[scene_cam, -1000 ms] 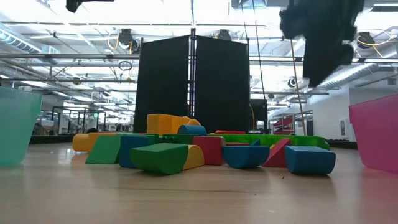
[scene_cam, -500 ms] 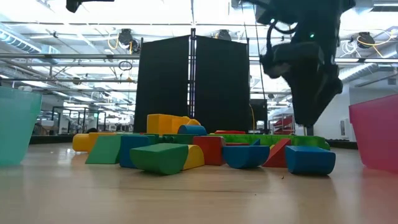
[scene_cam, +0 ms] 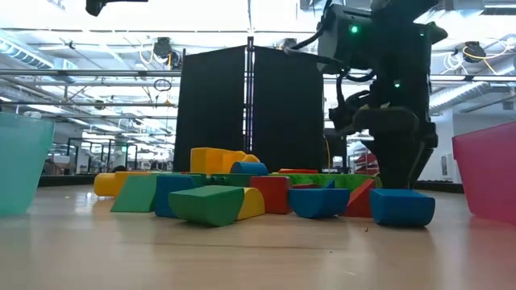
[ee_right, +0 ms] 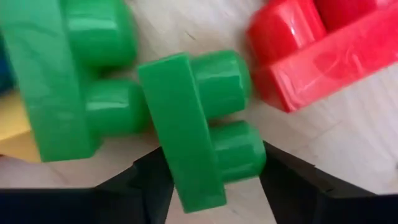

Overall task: Sort blocks by size
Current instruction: Put the 2-stud green game piece into the pink bin

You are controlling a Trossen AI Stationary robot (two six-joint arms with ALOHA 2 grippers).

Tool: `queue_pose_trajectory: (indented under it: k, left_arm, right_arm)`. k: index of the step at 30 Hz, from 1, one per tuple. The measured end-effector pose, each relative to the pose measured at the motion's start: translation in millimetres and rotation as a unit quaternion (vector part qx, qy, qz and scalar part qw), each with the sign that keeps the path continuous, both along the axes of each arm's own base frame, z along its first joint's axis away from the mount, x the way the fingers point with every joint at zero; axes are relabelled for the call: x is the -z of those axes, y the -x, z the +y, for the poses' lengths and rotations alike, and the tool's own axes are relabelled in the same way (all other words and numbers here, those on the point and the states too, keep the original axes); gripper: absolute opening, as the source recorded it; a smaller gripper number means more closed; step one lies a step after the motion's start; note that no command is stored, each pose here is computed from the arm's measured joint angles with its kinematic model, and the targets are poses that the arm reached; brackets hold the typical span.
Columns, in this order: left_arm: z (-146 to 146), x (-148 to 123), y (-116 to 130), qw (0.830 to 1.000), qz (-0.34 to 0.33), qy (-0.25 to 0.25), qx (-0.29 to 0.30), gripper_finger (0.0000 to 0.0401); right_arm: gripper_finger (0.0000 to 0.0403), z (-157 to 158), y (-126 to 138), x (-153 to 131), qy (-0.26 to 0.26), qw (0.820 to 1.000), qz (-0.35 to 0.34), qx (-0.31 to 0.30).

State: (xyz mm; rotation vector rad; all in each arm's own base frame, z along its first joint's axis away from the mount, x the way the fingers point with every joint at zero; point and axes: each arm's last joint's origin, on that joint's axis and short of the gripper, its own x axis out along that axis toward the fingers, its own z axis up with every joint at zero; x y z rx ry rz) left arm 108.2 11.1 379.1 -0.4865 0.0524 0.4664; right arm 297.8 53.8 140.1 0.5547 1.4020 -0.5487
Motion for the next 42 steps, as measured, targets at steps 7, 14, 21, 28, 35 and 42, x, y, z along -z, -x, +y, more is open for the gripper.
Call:
queue_pose_trajectory:
  k: [7, 14, 21, 28, 35, 42]
  left_arm:
    - [0, 0, 0, 1.0, 0.0, 0.0, 0.0, 0.0255]
    - [0, 0, 0, 1.0, -0.001, 0.0, 0.0, 0.0255]
    - [0, 0, 0, 1.0, -0.002, 0.0, 0.0, 0.0255]
    - [0, 0, 0, 1.0, 0.0, -0.001, 0.0, 0.0255]
    - [0, 0, 0, 1.0, 0.001, -0.003, -0.008, 0.0255]
    - [1, 1, -2, 1.0, 0.004, -0.004, -0.015, 0.0255]
  right_arm:
    - [0.0153, -1, 2, -5, 0.001, 1.0, -0.001, -0.003]
    - [0.0153, -2, 12, -34, -0.007, 0.999, -0.037, 0.0]
    - [0.0153, 15, 37, -90, -0.075, 0.988, -0.135, -0.03]
    - [0.0153, 67, 78, -123, -0.169, 0.97, -0.159, -0.074]
    - [0.0153, 110, 110, -114, -0.19, 0.977, -0.076, -0.066]
    - [0.0162, 129, 116, -90, -0.159, 0.984, -0.002, -0.074]
